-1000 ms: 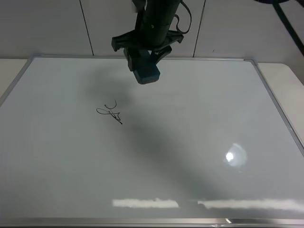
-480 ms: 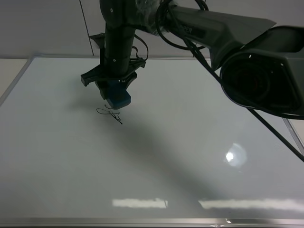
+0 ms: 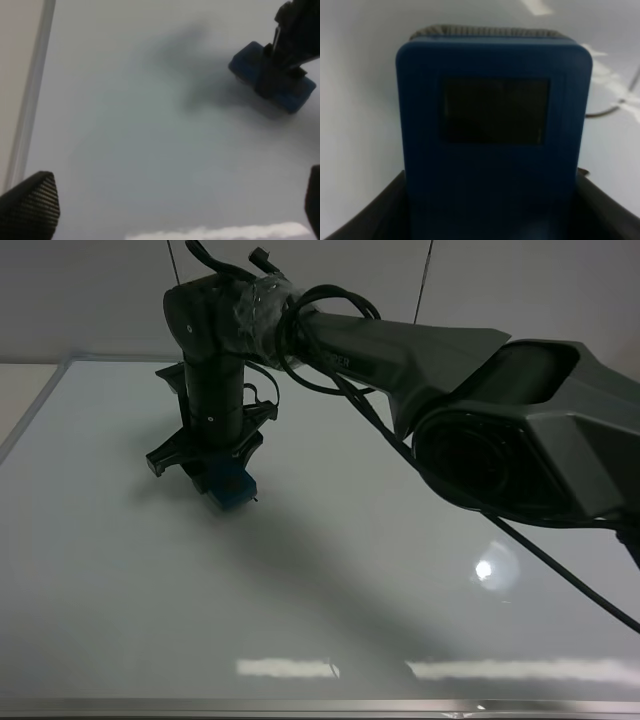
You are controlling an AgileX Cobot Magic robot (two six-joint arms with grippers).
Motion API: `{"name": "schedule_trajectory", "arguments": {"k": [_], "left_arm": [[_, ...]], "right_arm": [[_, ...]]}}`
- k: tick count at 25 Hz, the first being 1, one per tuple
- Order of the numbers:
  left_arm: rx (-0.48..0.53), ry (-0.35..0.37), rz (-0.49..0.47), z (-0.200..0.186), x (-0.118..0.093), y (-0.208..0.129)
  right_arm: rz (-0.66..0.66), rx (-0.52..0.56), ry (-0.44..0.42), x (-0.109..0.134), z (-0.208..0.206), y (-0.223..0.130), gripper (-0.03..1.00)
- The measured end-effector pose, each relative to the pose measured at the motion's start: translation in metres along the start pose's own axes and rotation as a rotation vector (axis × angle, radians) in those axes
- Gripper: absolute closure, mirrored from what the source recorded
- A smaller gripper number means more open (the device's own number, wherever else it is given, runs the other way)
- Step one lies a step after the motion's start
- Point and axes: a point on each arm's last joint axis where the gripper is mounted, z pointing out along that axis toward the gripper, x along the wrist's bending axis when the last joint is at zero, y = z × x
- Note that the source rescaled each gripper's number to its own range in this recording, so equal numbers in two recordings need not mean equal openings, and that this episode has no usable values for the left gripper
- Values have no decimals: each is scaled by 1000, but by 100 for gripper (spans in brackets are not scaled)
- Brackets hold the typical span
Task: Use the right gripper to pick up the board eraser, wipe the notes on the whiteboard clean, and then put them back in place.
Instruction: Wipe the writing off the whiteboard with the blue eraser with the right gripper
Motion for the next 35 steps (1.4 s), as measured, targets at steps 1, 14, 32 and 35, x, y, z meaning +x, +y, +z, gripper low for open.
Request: {"name": "schedule_trajectory", "arguments": {"k": [1,14,32,35], "left_arm": [[0,0,0,0,0,0],[0,0,0,0,0,0],[0,0,0,0,0,0],[0,0,0,0,0,0]], "right_arm": [[-3,-1,-6,2,1,0,97],[19,9,-52,8,22,-3,97],[125,43,-87,-36,22,-2,97],[169,42,-83,-56,20,-1,97]]}}
